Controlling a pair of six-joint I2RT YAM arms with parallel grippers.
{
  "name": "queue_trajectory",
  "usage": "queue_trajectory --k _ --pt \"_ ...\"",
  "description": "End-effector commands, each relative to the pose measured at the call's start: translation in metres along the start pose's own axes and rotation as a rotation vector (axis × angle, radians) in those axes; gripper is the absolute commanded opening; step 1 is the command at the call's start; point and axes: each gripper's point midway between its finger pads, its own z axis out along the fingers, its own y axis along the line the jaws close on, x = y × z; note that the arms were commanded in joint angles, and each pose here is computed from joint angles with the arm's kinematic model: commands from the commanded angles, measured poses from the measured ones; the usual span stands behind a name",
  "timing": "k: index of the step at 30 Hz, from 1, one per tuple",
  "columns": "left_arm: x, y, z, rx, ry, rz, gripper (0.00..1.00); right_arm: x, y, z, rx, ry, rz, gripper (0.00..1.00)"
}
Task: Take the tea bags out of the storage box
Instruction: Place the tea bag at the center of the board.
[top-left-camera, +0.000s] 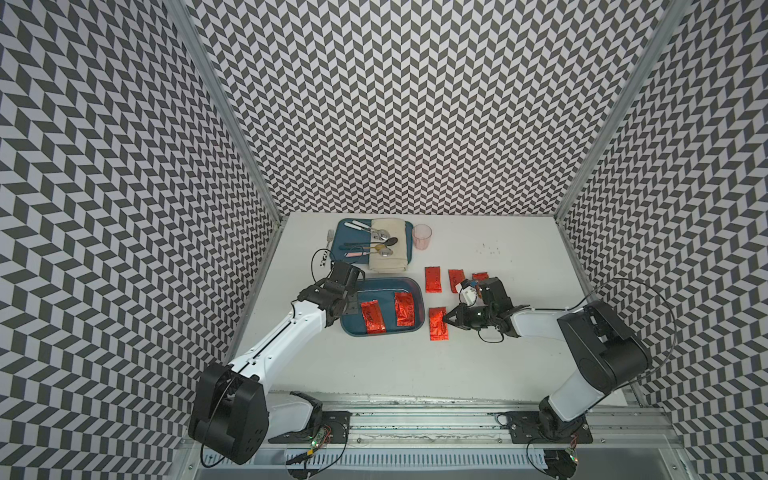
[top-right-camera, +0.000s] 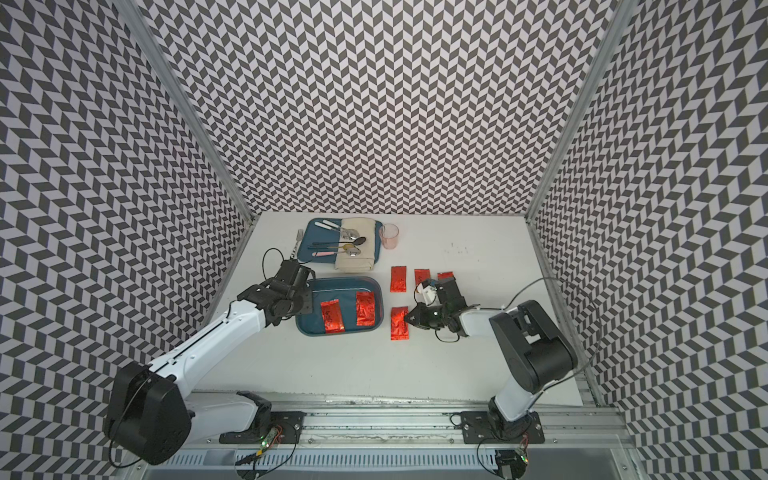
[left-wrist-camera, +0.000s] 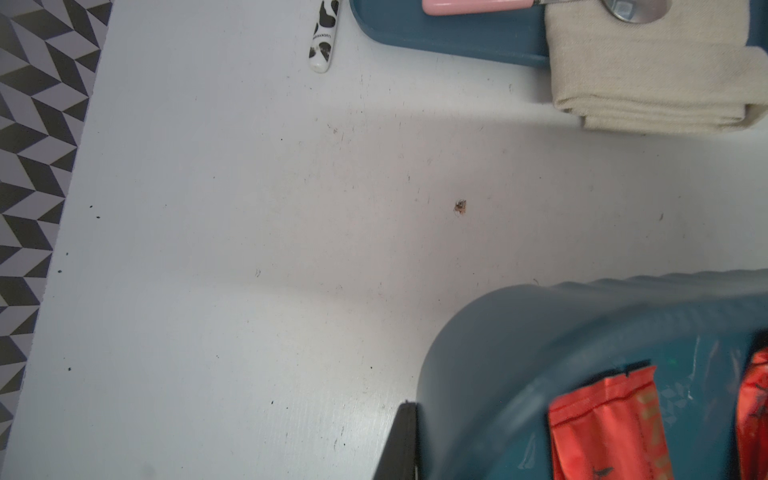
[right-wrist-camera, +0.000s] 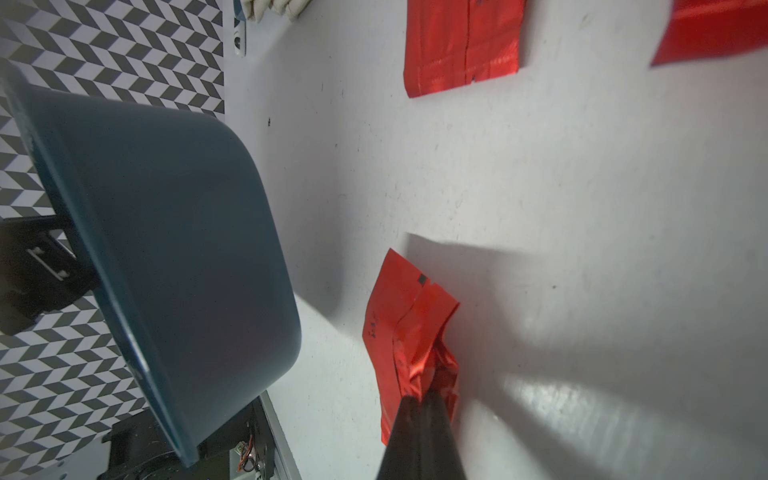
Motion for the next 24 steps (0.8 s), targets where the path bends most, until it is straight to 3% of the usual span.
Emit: queue_trajectory --k 1,12,16,19,24 --pt "-0.008 -0.003 -0.003 0.021 -0.024 -0.019 0.0 -0.011 0.01 0.004 -0.036 -0.027 -0.029 0.0" --pt "-0.008 -0.005 -0.003 0.028 -0.021 -0.015 0.0 -0.008 0.009 0.005 -0.041 -0.016 -0.024 0.22" --pt "-0.008 -0.005 -0.003 0.028 -0.021 -0.015 0.0 -0.019 0.018 -0.01 -0.005 -0.076 -0.059 0.24" --pt "-0.008 -0.005 -0.004 0.029 -0.021 -0.015 0.0 -0.032 0.025 -0.025 0.056 -0.113 -0.1 0.32" --pt "-0.008 -0.005 -0.004 0.032 -0.023 -0.015 0.0 -0.051 0.086 -0.058 0.048 -0.228 -0.185 0.35"
